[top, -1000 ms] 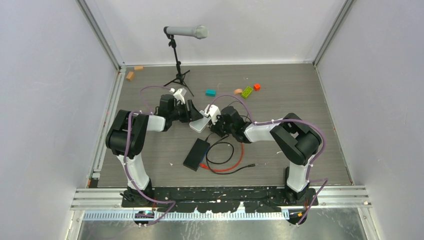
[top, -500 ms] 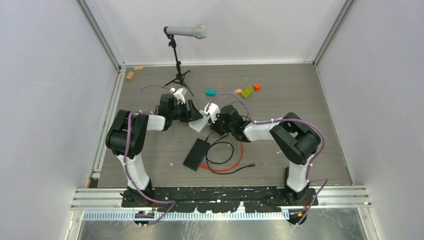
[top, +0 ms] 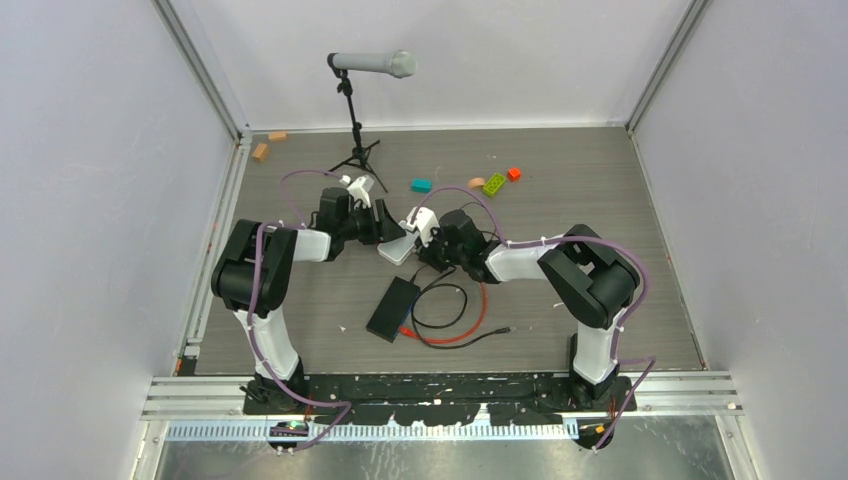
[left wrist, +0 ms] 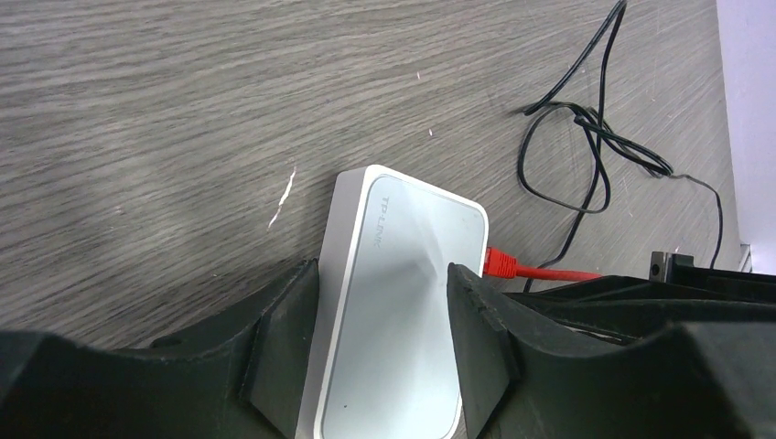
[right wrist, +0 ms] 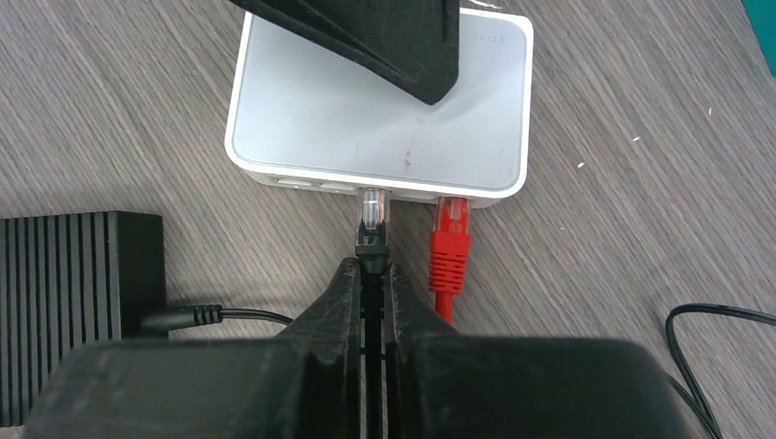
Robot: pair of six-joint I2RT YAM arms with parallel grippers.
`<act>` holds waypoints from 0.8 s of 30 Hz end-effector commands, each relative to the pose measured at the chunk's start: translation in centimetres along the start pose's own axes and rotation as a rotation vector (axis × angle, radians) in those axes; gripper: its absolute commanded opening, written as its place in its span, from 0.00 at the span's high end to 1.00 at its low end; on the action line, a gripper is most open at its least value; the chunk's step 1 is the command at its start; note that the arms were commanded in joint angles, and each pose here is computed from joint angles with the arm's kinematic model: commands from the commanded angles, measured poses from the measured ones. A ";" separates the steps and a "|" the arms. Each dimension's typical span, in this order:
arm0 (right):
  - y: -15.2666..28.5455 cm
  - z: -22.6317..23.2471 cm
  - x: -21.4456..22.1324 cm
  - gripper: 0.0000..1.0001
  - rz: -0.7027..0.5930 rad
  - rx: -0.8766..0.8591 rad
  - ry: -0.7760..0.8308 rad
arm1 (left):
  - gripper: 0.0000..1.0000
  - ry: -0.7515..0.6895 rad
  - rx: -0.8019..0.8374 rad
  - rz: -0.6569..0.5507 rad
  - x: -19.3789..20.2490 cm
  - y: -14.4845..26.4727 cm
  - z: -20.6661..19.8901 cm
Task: Insert the plug into the switch port
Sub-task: Insert the connector into the switch port.
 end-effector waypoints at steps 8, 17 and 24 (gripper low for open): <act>-0.4 -1.4 -2.8 0.99 -0.072 0.058 0.000 | 0.45 -0.023 0.022 0.016 -0.2 0.1 -1.0; -0.6 -2.0 -3.8 0.99 -0.089 0.105 0.008 | 0.45 -0.023 0.024 0.018 -0.2 0.0 -1.0; -0.7 -2.0 -5.3 0.99 -0.147 0.134 -0.004 | 0.46 -0.023 0.025 0.019 -0.2 0.0 -1.0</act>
Point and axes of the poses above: each gripper's point midway between its finger pads, its own y axis back along the fingers, its own z axis along the line the jaws close on, x = y × z, the point moved 3 cm from there along y, back along the fingers, and after that the axes turned 14 degrees about y, right-handed, at the moved point
